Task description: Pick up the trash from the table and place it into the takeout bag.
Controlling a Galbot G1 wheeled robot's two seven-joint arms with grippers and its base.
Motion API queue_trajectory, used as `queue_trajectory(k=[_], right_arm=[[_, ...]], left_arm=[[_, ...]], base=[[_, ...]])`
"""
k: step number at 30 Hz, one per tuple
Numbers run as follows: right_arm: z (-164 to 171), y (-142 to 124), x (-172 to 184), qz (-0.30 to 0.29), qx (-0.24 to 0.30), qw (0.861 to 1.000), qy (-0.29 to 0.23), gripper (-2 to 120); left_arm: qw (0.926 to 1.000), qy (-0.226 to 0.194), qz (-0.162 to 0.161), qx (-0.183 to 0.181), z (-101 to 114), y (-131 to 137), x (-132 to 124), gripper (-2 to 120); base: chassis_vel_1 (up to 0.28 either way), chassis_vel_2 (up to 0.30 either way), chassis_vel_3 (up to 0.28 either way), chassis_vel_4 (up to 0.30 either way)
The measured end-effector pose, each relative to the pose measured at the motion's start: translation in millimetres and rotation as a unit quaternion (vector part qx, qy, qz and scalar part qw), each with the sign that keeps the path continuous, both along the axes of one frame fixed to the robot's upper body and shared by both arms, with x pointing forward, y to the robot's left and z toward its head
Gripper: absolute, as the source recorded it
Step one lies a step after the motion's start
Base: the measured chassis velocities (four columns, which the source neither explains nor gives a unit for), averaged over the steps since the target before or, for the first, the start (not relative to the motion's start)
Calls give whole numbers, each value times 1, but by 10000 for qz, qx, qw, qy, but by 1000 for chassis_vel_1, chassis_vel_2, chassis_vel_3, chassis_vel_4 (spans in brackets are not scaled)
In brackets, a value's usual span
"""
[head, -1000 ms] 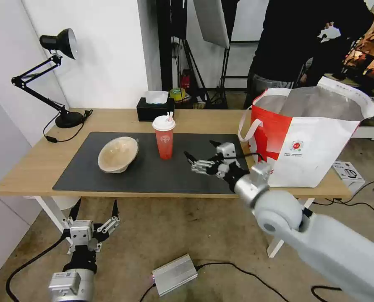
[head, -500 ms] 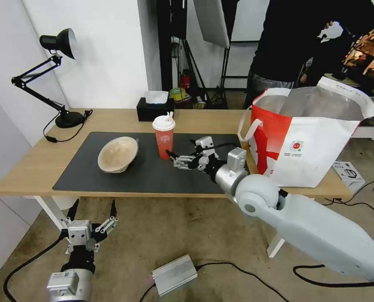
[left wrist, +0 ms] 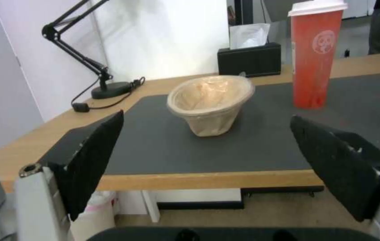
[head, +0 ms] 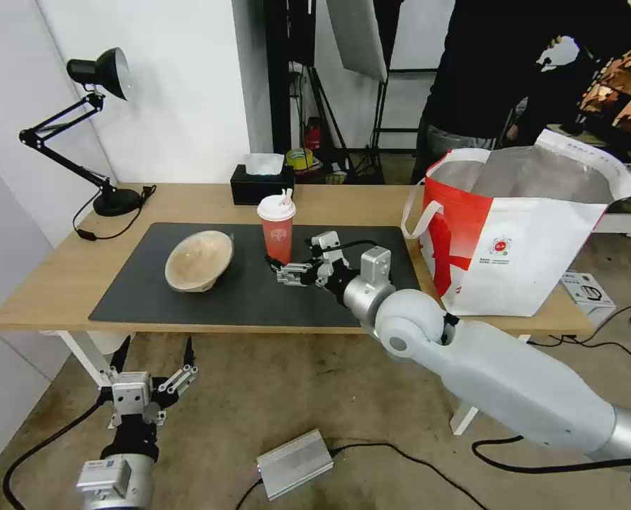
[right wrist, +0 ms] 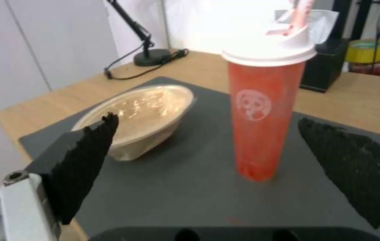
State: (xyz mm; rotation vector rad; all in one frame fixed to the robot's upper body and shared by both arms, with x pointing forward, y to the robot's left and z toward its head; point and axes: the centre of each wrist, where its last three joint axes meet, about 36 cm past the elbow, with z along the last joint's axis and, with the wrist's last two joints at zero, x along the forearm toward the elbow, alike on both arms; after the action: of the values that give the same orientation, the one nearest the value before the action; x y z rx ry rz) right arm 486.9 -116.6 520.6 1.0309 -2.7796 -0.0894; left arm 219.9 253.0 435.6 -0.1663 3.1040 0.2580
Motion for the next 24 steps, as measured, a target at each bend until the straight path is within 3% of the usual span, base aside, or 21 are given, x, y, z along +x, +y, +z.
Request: queue_trajectory(k=[24], right_arm=[[-31,8,58,-646,209,9971,332,100]], left_arm=[[10000,12,11,-10,-4,2,2,100]], base=[[0,0,0,0]])
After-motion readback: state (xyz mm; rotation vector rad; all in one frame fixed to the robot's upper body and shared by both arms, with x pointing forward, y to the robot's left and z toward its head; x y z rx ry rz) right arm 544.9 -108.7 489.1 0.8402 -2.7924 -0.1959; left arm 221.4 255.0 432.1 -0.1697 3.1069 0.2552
